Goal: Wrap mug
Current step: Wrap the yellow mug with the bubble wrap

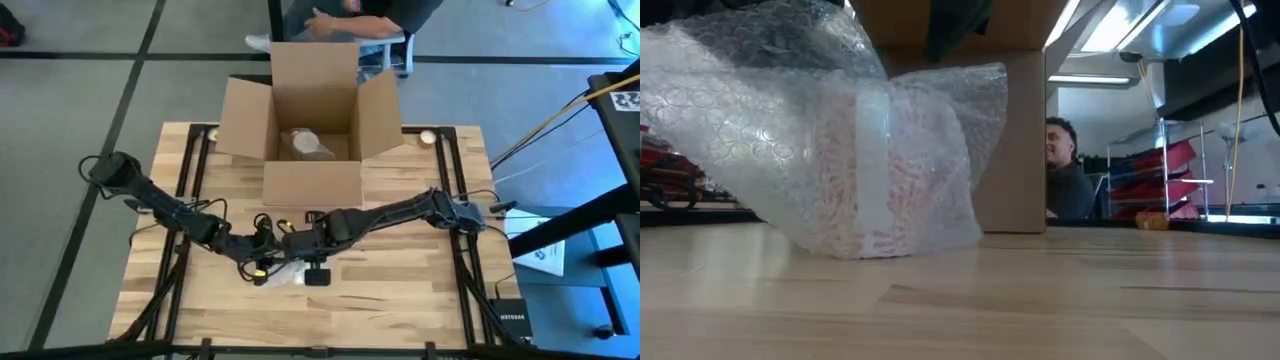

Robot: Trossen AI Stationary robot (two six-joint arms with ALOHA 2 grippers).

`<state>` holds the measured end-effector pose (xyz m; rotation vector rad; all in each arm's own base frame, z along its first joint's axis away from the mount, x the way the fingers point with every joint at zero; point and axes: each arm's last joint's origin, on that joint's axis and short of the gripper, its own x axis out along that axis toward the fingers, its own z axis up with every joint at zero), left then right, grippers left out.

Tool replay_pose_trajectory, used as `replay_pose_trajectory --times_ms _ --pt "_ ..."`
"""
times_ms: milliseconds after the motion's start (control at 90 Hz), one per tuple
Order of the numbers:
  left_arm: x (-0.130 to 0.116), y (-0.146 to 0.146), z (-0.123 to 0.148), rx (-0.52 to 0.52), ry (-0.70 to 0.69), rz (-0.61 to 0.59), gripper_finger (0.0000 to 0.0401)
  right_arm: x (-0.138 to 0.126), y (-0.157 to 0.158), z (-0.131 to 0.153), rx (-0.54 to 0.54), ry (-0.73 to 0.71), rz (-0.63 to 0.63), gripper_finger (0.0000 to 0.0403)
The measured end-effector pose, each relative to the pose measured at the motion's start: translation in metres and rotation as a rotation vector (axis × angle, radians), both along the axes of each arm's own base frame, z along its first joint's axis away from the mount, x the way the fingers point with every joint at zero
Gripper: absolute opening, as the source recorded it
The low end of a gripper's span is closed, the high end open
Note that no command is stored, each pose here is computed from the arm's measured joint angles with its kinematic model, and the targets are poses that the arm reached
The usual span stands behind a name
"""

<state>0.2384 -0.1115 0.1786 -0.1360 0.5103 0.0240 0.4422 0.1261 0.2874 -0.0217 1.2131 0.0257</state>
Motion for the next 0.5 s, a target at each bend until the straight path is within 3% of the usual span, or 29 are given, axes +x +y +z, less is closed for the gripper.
replay_pose_trajectory --times_ms 144,311,500 --pt "-0.001 -0.002 0.0 -0.003 0.003 -0.011 0.0123 -0.015 0.008 0.004 -0.063 -0.019 -0.047 0.0001" --pt "-0.001 -0.003 0.0 -0.018 0.003 -0.006 0.0123 -0.031 0.022 -0.024 -0.07 0.05 -0.067 0.0001" --pt "-0.001 -0.003 0.0 -0.023 -0.002 -0.008 0.0123 -0.033 0.028 -0.047 -0.046 -0.042 -0.071 0.0001"
